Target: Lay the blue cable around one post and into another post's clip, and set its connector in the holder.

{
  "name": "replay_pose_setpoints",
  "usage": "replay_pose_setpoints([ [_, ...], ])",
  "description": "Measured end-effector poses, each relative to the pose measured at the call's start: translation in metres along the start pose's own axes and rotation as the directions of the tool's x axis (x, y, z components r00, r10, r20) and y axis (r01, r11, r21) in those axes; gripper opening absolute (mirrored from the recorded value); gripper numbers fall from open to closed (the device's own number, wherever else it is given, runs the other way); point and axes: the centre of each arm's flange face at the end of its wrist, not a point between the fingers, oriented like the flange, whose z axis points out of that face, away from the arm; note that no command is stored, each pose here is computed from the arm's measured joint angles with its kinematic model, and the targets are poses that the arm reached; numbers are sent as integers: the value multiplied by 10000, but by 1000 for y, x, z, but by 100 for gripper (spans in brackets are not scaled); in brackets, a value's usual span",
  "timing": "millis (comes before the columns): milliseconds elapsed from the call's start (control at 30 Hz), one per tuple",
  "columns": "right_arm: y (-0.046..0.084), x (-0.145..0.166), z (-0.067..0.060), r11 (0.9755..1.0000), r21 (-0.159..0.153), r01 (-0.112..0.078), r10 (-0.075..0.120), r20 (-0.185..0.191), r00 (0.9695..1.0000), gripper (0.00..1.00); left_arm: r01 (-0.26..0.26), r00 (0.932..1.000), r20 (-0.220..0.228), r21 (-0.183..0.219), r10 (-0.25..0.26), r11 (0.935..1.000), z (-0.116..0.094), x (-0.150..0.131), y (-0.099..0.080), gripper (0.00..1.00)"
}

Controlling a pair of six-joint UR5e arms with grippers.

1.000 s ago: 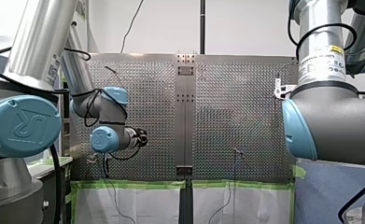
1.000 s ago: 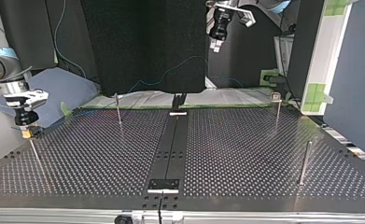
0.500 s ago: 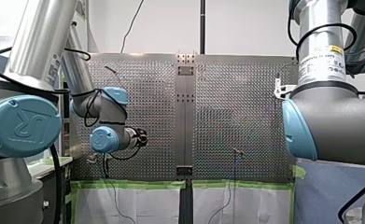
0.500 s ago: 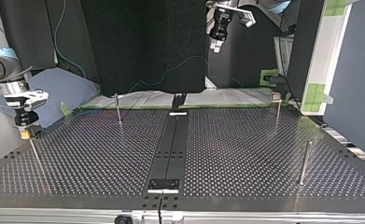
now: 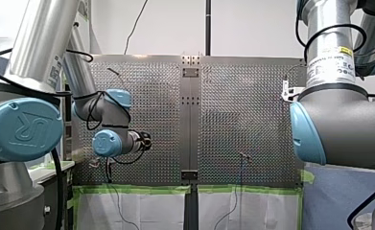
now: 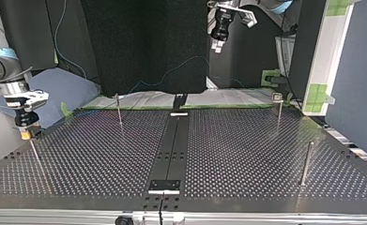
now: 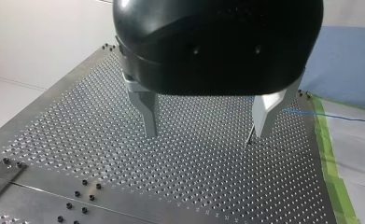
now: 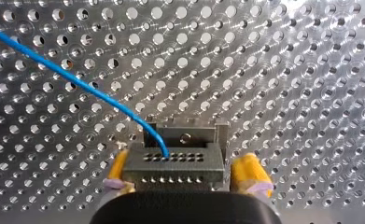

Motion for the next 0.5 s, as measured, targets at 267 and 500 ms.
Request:
replay_pose_setpoints([
  [267,0,0,0,10000,0,-1,1,2,10000,0,6,10000,3,1,-6,10000,0,0,0,100],
  [500,0,0,0,10000,0,-1,1,1,10000,0,12,10000,2,1,-12,10000,0,0,0,100],
])
